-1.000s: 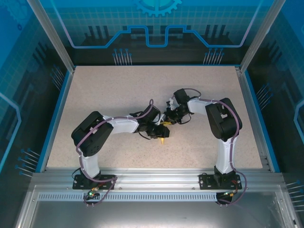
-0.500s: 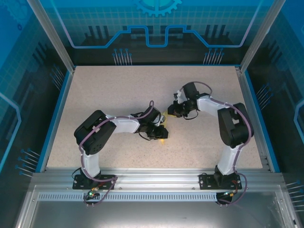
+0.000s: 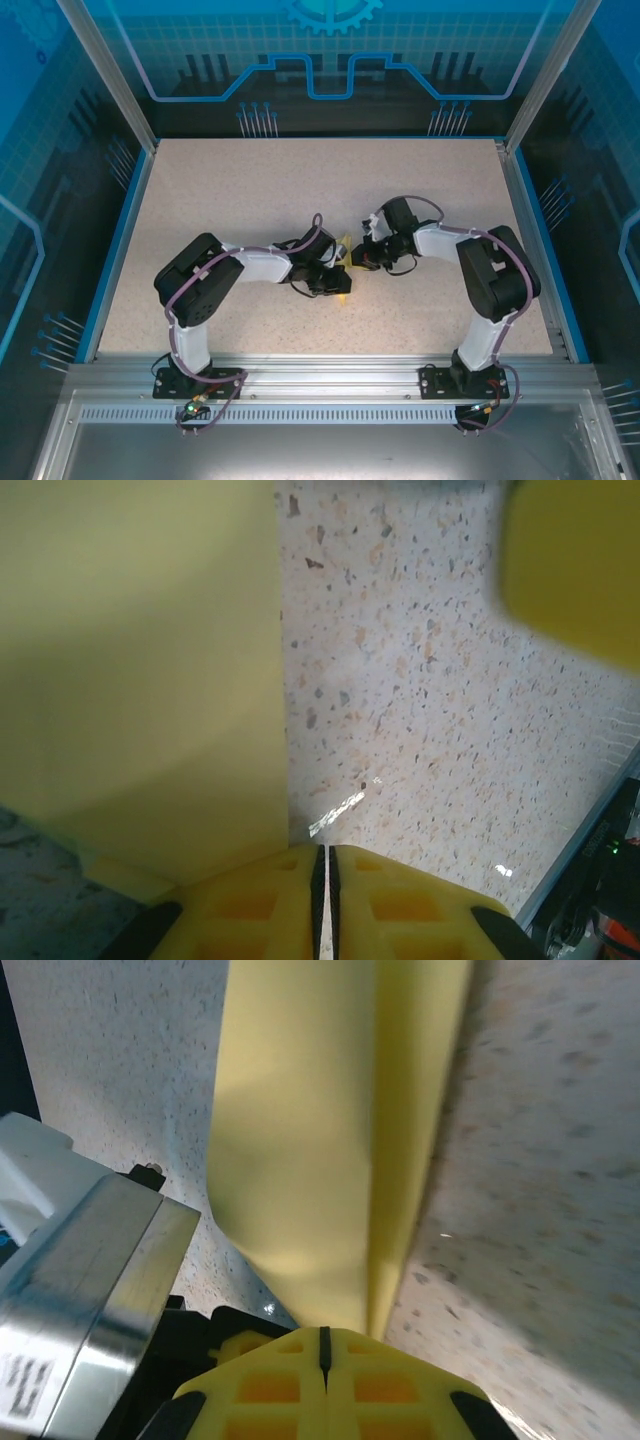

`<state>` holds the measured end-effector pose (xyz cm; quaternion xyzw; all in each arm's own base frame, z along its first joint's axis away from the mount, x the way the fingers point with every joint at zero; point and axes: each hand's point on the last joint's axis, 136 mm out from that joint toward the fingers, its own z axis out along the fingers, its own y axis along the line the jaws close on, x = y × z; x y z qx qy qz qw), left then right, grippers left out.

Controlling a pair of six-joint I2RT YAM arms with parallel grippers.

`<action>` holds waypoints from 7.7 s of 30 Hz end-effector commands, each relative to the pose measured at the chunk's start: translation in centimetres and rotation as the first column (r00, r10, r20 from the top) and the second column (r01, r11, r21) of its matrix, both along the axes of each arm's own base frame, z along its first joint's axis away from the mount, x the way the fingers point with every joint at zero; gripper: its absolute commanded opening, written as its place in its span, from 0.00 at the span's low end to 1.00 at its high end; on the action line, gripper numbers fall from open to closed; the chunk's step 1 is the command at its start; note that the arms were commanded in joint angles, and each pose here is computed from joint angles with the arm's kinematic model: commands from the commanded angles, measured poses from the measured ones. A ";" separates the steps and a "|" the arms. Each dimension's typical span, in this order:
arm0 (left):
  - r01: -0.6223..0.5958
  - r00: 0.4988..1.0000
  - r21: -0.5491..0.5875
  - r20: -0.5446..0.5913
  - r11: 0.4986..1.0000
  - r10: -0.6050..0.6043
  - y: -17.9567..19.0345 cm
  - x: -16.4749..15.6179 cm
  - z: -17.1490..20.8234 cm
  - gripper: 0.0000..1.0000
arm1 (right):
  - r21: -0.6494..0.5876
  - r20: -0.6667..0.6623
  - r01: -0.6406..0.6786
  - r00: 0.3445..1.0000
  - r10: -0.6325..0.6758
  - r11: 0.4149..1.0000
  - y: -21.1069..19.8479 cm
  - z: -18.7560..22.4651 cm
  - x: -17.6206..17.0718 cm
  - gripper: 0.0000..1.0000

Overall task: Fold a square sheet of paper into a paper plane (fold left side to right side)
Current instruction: Fold the wing for the fifth time at the center of the table, then turn over the paper plane at the center of the table, then pick up the paper plane at the center of the table, then place the paper plane at the center of the table.

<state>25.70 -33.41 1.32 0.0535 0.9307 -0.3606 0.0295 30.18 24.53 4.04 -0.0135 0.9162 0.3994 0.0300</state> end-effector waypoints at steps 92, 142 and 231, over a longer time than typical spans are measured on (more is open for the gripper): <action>-0.439 0.804 0.058 0.470 0.897 0.363 12.7 4.7 13.2 0.76 | -0.475 0.198 0.041 0.978 0.061 0.879 -1.3 2.0 -0.9 0.65; -0.517 0.741 0.057 0.529 0.854 0.413 15.5 3.8 13.1 0.99 | -0.440 0.166 -0.170 0.950 0.265 0.882 -1.6 2.8 -3.8 0.60; -0.413 0.791 0.125 0.540 0.902 0.287 15.2 2.6 12.8 0.98 | -0.737 0.035 0.007 0.999 0.028 0.676 0.0 -1.3 12.9 0.16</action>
